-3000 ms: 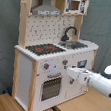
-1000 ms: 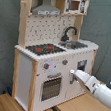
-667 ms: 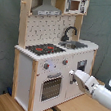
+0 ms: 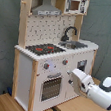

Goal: Play with the kitchen

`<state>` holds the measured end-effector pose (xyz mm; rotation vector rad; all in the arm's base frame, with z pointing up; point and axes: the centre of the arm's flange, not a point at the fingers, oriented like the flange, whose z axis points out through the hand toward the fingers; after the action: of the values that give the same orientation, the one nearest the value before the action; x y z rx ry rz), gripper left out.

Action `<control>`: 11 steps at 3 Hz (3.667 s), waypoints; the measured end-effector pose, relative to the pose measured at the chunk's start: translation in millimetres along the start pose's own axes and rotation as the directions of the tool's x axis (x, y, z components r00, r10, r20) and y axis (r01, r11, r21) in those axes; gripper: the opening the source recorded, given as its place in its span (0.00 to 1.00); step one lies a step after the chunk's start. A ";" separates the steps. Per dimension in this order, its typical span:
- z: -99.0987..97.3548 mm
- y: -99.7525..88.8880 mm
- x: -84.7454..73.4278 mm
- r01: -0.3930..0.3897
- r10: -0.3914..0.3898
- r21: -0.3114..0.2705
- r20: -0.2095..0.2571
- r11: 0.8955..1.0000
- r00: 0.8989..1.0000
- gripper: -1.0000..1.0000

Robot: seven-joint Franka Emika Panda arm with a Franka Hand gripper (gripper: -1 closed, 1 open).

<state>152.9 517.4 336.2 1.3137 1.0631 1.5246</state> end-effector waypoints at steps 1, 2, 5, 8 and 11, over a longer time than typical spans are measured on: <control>13.9 -3.2 -5.2 -0.075 0.075 -0.003 0.005 0.997 0.997 1.00; 27.2 -6.2 -11.1 -0.148 0.149 -0.006 0.009 0.989 0.989 1.00; 60.0 -35.1 -43.1 -0.359 0.360 -0.018 0.027 0.933 0.933 1.00; 81.9 -59.5 -120.0 -0.490 0.498 -0.087 0.106 0.867 0.861 1.00; 130.8 -61.0 -155.8 -0.327 0.321 -0.004 0.204 0.945 0.925 1.00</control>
<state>302.3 396.2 245.9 1.6920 0.7675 1.5730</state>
